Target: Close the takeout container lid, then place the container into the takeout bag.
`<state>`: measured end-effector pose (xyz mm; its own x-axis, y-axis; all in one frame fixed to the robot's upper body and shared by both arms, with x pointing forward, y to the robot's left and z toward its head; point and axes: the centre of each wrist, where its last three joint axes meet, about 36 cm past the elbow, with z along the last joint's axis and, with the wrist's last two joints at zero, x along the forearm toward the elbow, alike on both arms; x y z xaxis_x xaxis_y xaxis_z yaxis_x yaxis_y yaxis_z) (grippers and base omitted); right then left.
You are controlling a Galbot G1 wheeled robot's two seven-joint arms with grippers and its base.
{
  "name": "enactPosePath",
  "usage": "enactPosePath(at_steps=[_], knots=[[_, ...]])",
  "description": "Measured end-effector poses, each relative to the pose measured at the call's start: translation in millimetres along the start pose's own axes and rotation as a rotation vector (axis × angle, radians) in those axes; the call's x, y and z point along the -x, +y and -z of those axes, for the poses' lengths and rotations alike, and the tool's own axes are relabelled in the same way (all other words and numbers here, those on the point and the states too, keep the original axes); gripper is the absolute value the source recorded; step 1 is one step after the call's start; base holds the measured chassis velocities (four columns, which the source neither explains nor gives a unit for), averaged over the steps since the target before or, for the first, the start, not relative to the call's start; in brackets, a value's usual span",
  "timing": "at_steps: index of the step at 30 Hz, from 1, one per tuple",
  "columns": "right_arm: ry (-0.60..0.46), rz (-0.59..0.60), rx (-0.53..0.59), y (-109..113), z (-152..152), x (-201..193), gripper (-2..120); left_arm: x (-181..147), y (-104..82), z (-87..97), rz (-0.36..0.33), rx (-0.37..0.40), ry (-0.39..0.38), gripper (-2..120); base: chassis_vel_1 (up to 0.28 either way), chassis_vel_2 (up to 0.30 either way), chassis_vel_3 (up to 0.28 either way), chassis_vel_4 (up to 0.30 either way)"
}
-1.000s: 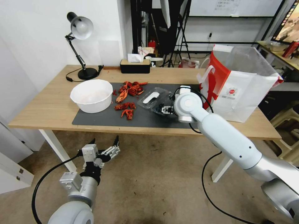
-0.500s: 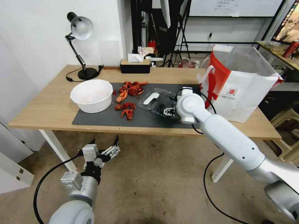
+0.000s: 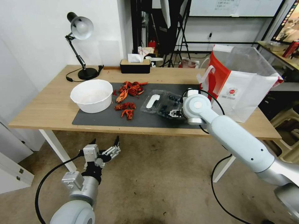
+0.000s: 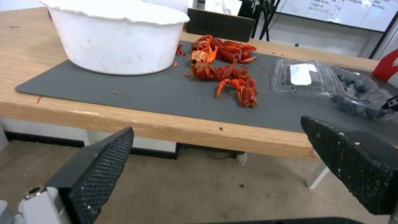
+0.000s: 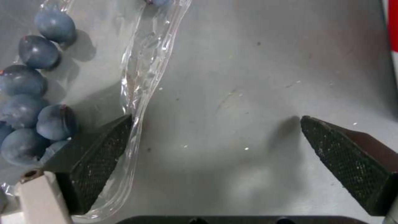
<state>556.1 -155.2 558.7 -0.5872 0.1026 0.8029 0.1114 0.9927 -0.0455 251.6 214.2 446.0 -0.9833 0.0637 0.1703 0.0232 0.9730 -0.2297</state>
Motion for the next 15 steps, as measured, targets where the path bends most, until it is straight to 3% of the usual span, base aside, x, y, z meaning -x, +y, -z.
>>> enactPosePath(at_steps=[15], knots=[[-0.055, -0.072, -0.039, -7.8, 6.2, 8.3, 100, -1.2, 0.4, -0.8, 0.001, 0.001, -0.006, 100, 0.0, 0.0, 0.0, 0.0]])
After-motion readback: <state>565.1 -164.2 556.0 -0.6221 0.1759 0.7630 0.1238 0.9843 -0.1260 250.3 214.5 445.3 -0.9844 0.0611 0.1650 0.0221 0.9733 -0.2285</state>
